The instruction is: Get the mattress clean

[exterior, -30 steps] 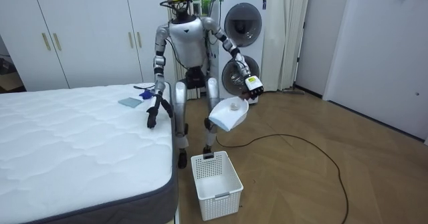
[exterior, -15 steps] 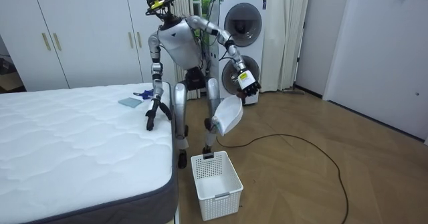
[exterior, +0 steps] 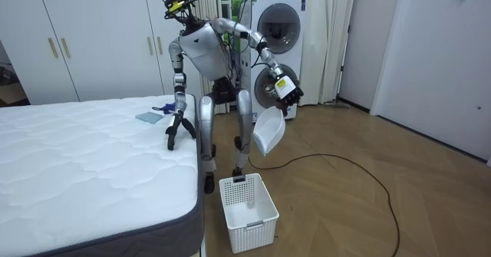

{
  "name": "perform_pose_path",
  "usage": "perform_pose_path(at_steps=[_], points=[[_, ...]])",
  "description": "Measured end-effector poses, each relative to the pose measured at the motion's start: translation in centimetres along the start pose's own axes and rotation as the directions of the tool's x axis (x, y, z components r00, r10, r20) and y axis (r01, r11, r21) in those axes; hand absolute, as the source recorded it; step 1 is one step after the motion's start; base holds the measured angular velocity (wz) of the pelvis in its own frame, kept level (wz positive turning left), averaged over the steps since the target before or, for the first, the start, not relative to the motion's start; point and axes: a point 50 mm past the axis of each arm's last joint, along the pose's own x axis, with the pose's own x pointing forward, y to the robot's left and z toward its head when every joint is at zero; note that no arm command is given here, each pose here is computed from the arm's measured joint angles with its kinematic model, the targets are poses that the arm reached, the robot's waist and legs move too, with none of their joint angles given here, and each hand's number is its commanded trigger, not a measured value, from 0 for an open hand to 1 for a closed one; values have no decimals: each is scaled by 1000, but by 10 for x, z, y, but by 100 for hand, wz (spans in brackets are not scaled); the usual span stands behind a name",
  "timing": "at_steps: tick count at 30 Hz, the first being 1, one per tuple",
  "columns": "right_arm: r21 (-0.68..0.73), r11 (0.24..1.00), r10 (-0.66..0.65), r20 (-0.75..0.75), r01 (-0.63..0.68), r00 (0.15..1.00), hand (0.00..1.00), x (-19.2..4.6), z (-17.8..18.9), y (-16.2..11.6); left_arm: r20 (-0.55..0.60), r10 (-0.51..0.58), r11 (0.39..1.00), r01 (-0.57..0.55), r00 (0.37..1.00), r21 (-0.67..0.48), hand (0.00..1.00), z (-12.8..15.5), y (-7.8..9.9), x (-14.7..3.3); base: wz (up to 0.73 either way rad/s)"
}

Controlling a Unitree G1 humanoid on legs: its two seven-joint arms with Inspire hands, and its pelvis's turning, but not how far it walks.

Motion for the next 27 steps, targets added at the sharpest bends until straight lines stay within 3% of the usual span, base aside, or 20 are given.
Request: perform_pose_path(at_steps=[13, 18, 22, 27], points=[[3, 999, 32, 9, -32, 999, 0, -2, 2, 9, 30, -13, 1000, 13, 999, 11, 100, 9, -3, 1, 5], [55, 998, 33, -36, -31, 999, 0, -9, -5, 12, 88, 62, 992, -51, 994, -116, 100, 37, -2, 1, 12], [55, 997, 61, -75, -57, 995, 0, -17, -14, 20, 151, 54, 976, -20, 987, -218, 100, 66, -18, -2, -2], [58, 996, 78, -125, -71, 989, 0, -22, -21, 25, 196, 44, 947, 21, 980, -319, 100, 77, -27, -7, 0]])
